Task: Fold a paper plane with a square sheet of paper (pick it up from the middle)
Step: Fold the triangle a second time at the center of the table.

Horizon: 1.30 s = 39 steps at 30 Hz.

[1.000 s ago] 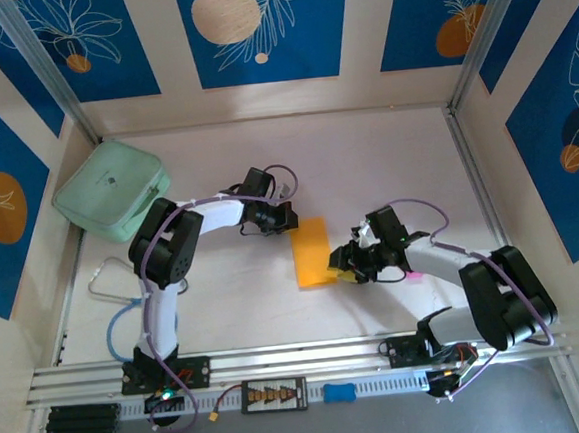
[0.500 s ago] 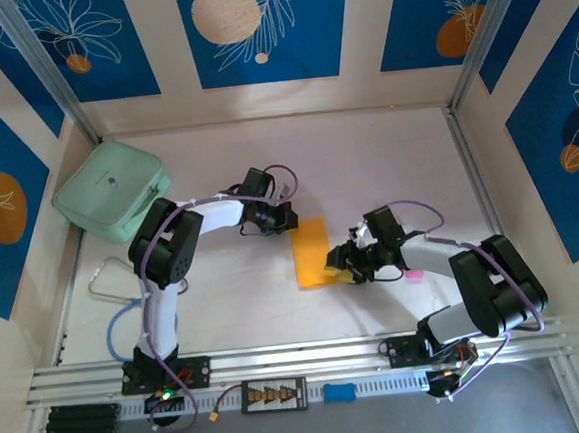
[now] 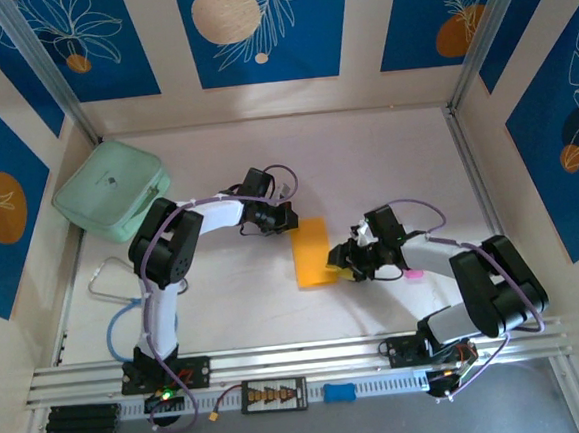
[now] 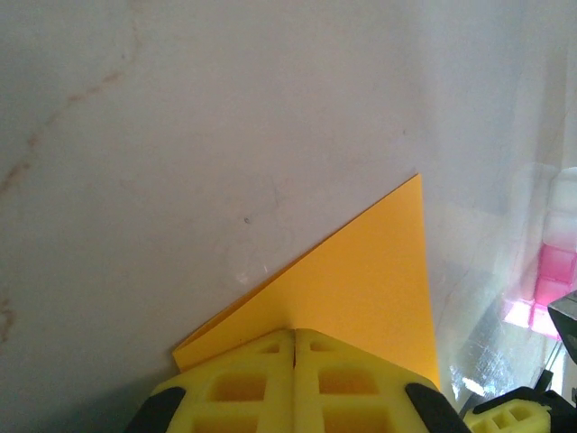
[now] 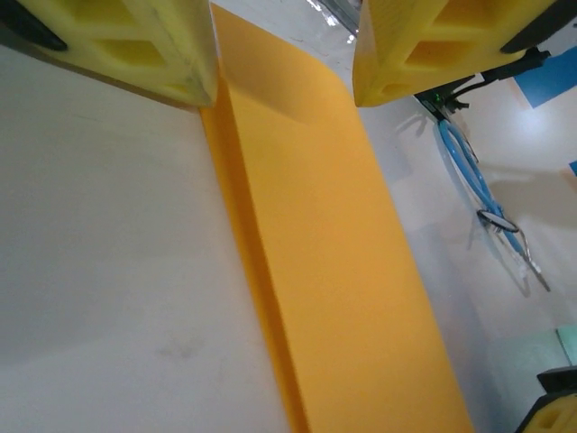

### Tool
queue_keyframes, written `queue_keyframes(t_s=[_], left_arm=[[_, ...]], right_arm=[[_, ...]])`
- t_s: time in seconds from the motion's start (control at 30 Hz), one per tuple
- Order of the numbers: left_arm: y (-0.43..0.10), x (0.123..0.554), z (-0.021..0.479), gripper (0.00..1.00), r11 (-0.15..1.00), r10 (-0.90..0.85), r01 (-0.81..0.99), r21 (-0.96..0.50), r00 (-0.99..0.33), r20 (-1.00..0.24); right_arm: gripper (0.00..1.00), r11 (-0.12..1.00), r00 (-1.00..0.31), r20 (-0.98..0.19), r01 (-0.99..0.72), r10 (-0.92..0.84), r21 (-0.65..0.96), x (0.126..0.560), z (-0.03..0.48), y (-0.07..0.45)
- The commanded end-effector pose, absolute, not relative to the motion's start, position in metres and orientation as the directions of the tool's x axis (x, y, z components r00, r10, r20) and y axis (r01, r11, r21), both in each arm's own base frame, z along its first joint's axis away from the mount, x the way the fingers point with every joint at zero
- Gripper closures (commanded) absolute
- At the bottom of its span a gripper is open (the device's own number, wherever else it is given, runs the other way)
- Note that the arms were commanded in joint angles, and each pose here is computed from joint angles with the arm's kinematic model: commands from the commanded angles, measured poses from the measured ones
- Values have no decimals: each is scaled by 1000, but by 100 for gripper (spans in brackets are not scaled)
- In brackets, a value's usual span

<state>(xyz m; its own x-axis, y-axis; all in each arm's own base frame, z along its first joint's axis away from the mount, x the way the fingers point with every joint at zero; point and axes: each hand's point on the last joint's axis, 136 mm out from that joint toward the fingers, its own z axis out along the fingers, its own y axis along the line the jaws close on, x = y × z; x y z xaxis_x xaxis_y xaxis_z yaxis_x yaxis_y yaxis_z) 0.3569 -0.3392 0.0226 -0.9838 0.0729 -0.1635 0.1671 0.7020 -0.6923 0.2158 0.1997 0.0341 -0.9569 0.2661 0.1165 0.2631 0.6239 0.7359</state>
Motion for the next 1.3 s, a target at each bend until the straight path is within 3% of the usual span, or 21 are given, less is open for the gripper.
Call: queue_keyframes(t_s=[0.0, 0.63, 0.97, 1.27], left_arm=[[-326, 339, -11, 95, 752, 92, 121, -647, -993, -79], [-342, 350, 10, 94, 705, 118, 159, -691, -987, -106], [-348, 353, 22, 91, 684, 119, 169, -710, -986, -120], [-349, 351, 40, 76, 671, 118, 187, -718, -982, -145]], right_arm=[[57, 580, -966, 101, 225, 239, 783, 220, 46, 211], [59, 499, -976, 86, 178, 202, 848, 249, 51, 213], [70, 492, -973, 108, 197, 203, 848, 253, 39, 210], [85, 505, -968, 118, 218, 222, 835, 255, 33, 208]])
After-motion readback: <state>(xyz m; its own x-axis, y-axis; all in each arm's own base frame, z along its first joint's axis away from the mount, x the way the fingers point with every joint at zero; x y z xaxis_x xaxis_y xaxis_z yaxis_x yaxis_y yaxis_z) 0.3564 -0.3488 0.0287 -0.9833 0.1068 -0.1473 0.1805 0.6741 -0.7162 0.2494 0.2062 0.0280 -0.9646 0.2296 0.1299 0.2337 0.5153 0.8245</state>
